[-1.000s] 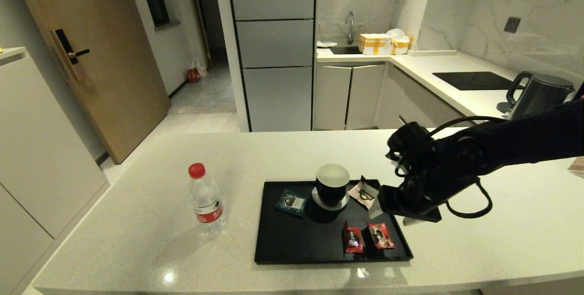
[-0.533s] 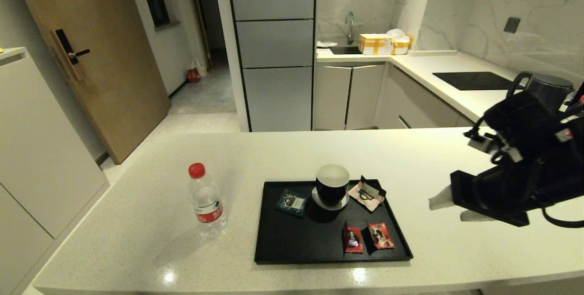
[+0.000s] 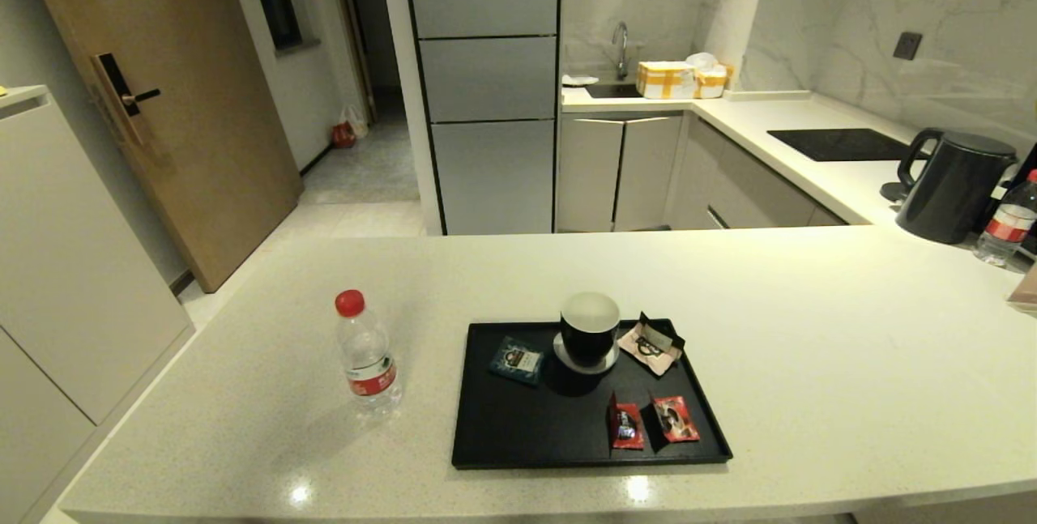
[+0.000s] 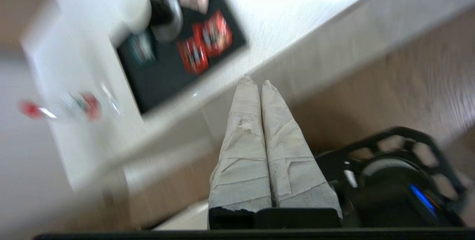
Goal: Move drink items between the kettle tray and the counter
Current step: Return the bottled water to its original position
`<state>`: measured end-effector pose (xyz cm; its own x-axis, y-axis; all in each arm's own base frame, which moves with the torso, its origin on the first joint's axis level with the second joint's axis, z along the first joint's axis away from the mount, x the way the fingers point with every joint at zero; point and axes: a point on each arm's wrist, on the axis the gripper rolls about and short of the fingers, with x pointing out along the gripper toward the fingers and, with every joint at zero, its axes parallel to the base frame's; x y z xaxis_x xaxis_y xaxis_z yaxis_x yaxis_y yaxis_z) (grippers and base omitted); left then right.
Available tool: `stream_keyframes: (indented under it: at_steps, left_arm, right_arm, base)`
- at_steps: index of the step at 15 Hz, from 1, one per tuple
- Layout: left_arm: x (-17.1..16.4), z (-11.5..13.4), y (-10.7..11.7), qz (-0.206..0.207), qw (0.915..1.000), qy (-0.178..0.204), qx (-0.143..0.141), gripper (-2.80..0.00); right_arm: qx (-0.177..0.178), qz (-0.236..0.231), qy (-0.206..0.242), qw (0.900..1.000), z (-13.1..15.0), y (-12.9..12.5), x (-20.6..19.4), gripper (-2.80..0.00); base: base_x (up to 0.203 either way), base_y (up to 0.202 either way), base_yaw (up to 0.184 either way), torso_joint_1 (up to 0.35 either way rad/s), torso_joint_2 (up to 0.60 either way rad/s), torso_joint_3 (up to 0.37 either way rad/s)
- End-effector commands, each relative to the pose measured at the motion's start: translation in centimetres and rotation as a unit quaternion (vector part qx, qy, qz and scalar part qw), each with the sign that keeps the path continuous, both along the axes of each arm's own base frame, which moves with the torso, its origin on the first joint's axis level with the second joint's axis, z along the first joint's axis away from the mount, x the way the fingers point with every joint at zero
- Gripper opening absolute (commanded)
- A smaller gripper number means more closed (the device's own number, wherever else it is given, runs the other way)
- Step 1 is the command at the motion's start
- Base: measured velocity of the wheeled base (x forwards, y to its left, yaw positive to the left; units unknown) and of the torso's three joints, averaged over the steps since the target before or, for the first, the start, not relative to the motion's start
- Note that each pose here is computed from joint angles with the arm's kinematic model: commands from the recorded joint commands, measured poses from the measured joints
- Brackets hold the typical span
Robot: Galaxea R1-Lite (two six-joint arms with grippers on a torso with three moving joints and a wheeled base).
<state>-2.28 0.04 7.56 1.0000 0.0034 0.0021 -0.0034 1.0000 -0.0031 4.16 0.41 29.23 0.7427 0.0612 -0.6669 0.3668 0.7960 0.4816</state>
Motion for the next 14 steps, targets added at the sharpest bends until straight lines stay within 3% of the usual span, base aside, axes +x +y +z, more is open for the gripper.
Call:
stream_keyframes:
  at_steps: [1,4,7,9,12,14]
  left_arm:
    - [0.0,0.0,0.0,0.000,1.0000,0.001,0.000,-2.80]
    - [0.0,0.0,0.0,0.001,1.0000,0.001,0.000,-2.80]
    - [0.0,0.0,0.0,0.001,1.0000,0.001,0.000,-2.80]
    - [0.0,0.0,0.0,0.001,1.0000,0.001,-0.001,-2.80]
    - [0.0,0.0,0.0,0.000,1.0000,0.001,0.000,-2.80]
    - [0.0,0.0,0.0,0.000,1.0000,0.001,0.000,-2.80]
  right_arm:
    - [-0.011,-0.053,-0.126,0.991,1.0,-1.1,-10.7,-2.80]
    - [-0.078,-0.087,-0.199,0.973,-1.6,-1.5,-17.5,-2.80]
    - [-0.135,-0.090,-0.235,0.958,-7.1,-1.5,-20.8,-2.80]
    - [-0.175,-0.095,-0.281,0.939,-10.8,-1.3,-21.4,-2.80]
    - [-0.198,-0.123,-0.402,0.885,-9.6,-1.1,-18.5,-2.80]
    - [-0.202,-0.099,-0.450,0.864,-10.0,-0.9,-15.3,-2.80]
  base:
    - [0.000,0.000,0.000,0.000,0.00,0.000]
    - [0.000,0.000,0.000,0.000,0.00,0.000]
    - [0.000,0.000,0.000,0.000,0.00,0.000]
    - [0.000,0.000,0.000,0.000,0.00,0.000]
    - [0.000,0.000,0.000,0.000,0.00,0.000]
    - [0.000,0.000,0.000,0.000,0.00,0.000]
